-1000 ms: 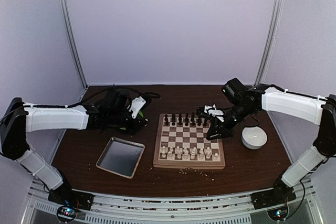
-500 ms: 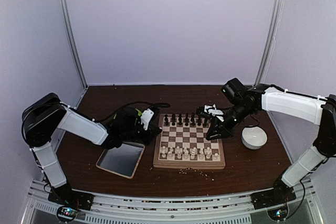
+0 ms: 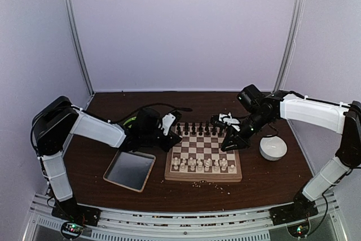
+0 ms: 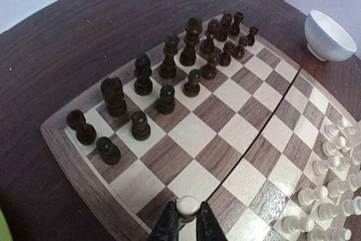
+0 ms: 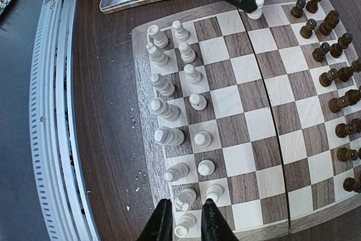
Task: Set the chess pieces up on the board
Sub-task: Place the pawn on the chessboard, then pick up the pawn from the chessboard.
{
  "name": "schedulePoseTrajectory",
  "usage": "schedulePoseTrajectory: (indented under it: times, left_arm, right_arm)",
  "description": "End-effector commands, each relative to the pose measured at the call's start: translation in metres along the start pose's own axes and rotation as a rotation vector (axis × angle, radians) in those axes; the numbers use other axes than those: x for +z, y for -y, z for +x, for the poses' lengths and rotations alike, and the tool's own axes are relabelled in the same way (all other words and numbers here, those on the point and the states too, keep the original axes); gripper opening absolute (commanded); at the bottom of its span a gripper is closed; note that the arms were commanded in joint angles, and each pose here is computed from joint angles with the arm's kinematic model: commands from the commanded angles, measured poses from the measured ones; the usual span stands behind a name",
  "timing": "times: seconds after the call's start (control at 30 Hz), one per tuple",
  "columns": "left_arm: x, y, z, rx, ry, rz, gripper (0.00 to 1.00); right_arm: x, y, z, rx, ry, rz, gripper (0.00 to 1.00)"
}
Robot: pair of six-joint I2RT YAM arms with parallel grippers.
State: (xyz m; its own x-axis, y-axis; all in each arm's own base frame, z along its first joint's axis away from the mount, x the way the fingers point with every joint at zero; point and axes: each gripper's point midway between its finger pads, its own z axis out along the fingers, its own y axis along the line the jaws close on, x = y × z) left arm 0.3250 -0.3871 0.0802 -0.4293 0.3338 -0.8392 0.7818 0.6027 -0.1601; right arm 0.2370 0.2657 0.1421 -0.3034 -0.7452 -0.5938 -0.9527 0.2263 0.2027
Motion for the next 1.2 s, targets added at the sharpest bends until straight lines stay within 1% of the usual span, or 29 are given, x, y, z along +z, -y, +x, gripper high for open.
schedulePoseTrajectory:
  times: [0.0, 0.17, 0.27, 0.4, 0.5, 0.67, 0.77, 0.83, 0.9, 1.0, 1.07, 1.13, 1.17]
  left_arm:
    - [0.001, 0.009, 0.015, -0.005, -0.083, 0.044, 0.13]
    - [0.004, 0.010, 0.022, -0.011, -0.139, 0.047, 0.17]
    - [0.001, 0.009, 0.024, -0.009, -0.154, 0.034, 0.25]
    - [-0.013, 0.009, 0.013, 0.006, -0.125, 0.018, 0.31]
    - [-0.033, 0.007, -0.005, 0.033, -0.085, -0.015, 0.36]
    - [-0.077, 0.001, -0.036, 0.098, -0.033, -0.108, 0.43]
    - [-0.107, -0.013, -0.052, 0.127, -0.015, -0.210, 0.46]
    - [-0.129, -0.028, -0.062, 0.120, -0.001, -0.289, 0.49]
    - [-0.161, -0.050, -0.073, 0.084, 0.036, -0.410, 0.52]
    - [-0.205, -0.080, -0.079, -0.025, 0.091, -0.563, 0.59]
    - [-0.234, -0.099, -0.079, -0.100, 0.140, -0.658, 0.67]
    - [-0.255, -0.115, -0.074, -0.155, 0.168, -0.719, 0.73]
    - [-0.262, -0.122, -0.071, -0.166, 0.165, -0.736, 0.73]
  right_arm:
    - [-0.005, 0.002, -0.005, -0.001, 0.013, 0.009, 0.19]
    - [-0.004, 0.002, -0.004, 0.000, 0.007, 0.006, 0.19]
    - [-0.004, 0.002, -0.004, -0.001, 0.008, 0.009, 0.19]
    - [-0.006, 0.003, -0.009, -0.002, 0.015, 0.011, 0.19]
    - [-0.009, 0.008, -0.017, -0.002, 0.022, 0.024, 0.20]
    - [-0.004, 0.031, -0.040, 0.011, -0.015, 0.087, 0.25]
    - [0.014, 0.044, -0.051, 0.019, -0.067, 0.097, 0.26]
    - [0.028, 0.048, -0.059, 0.013, -0.099, 0.102, 0.28]
    - [0.040, 0.051, -0.073, -0.014, -0.119, 0.115, 0.30]
    - [0.063, 0.051, -0.083, -0.043, -0.164, 0.115, 0.33]
    - [0.074, 0.051, -0.093, -0.063, -0.179, 0.122, 0.34]
    - [0.085, 0.053, -0.100, -0.075, -0.196, 0.138, 0.35]
    - [0.091, 0.054, -0.104, -0.084, -0.201, 0.147, 0.37]
